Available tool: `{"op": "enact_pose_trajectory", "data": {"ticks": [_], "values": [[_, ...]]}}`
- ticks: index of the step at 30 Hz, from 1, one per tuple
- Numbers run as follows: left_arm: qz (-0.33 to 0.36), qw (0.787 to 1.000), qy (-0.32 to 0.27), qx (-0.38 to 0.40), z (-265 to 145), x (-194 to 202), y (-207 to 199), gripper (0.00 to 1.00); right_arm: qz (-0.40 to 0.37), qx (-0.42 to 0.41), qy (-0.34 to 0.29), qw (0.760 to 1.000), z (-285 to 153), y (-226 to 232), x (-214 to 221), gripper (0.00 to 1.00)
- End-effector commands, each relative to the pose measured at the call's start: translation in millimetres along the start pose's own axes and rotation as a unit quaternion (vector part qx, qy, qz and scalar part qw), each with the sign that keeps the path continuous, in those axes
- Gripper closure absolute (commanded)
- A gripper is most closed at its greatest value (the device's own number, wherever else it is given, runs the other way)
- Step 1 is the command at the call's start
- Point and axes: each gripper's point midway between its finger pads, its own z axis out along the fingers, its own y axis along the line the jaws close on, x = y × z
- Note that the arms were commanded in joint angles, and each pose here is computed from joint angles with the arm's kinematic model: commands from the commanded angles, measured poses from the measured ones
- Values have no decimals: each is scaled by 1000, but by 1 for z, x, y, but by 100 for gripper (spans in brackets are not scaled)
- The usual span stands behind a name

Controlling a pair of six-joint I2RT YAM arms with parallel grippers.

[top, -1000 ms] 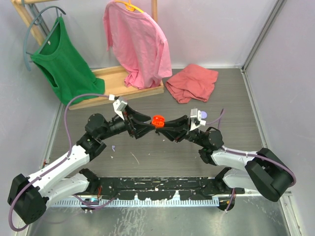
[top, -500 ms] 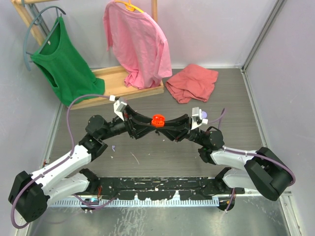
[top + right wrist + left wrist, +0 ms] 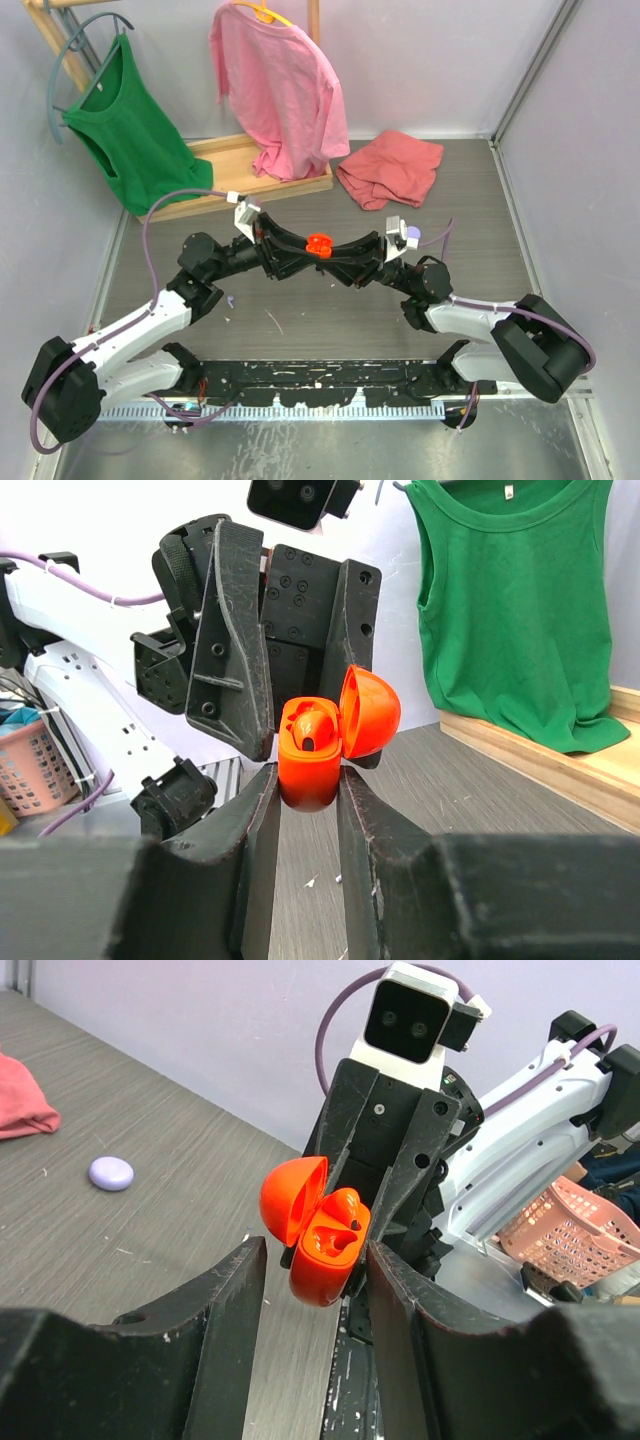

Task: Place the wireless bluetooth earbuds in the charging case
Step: Adjust the charging case.

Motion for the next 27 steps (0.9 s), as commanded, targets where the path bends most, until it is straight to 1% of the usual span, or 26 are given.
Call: {"op": "enact_pose_trajectory", "data": {"ticks": [1, 12, 19, 25, 27], "values": [[24, 999, -29, 35, 1, -18, -16, 53, -56, -43, -83, 994, 10, 19, -48, 99], [29, 998, -40, 36, -4, -17, -19, 50, -58, -45, -90, 993, 9, 21, -53, 99], [29, 998, -40, 36, -5, -17, -19, 59, -56, -53, -87, 993, 10, 25, -53, 99], [35, 998, -40, 42, -4, -19, -22, 72, -51, -63, -76, 994, 10, 26, -48, 99], [37, 998, -40, 43, -4, -19, -22, 75, -51, -65, -74, 994, 11, 26, -46, 99]]}}
